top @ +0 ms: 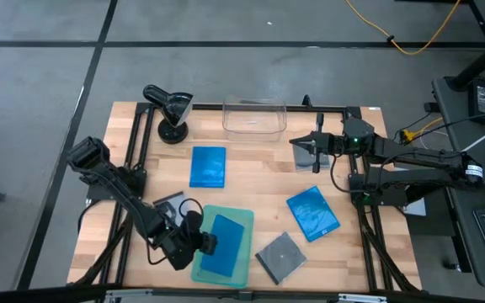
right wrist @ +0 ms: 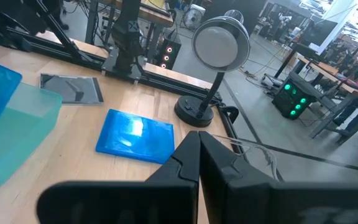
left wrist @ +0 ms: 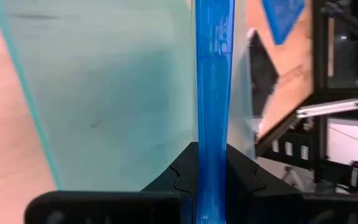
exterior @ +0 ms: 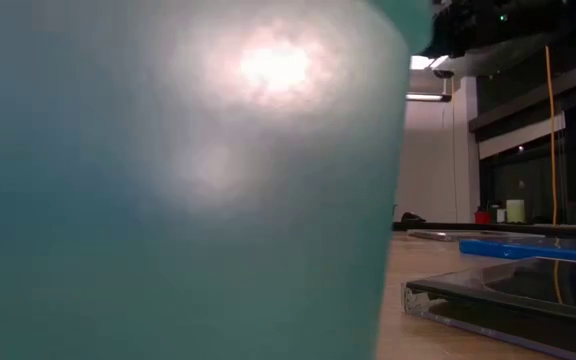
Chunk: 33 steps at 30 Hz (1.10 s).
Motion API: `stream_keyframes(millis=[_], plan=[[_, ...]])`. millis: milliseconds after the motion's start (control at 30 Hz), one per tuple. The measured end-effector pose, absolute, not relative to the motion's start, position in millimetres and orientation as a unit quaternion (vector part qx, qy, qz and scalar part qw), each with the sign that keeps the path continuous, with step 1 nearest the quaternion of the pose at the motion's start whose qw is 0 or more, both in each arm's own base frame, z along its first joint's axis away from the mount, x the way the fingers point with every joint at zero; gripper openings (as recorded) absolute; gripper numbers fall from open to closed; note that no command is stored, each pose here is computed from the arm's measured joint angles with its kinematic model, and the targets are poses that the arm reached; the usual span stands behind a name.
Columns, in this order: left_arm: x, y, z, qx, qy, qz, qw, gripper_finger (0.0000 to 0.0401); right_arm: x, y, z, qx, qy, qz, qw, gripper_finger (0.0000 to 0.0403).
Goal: Pick & place jewel cases by type
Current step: Put the top right blue cd case into the green bin
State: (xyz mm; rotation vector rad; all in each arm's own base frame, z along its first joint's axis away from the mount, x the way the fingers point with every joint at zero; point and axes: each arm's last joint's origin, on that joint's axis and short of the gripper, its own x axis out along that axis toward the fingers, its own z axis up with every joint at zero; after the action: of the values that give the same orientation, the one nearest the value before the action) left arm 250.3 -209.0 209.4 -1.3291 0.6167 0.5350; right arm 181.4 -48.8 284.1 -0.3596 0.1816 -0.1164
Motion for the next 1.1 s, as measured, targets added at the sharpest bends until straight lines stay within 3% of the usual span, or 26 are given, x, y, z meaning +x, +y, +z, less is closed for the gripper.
stream_keyframes(millis=[867, 1100], plan=[[272.4, -194.3, 191.2, -0.601, 0.335, 0.255, 0.68, 0.0032, 181.2, -48.8, 282.4, -0.187, 0.1, -0.055, 0.976, 0.0006], [271.9, -192.6, 189.3, -0.6, 0.343, 0.262, 0.673, 0.008, 181.1, -48.8, 282.1, -0.202, 0.102, -0.053, 0.973, 0.0006]])
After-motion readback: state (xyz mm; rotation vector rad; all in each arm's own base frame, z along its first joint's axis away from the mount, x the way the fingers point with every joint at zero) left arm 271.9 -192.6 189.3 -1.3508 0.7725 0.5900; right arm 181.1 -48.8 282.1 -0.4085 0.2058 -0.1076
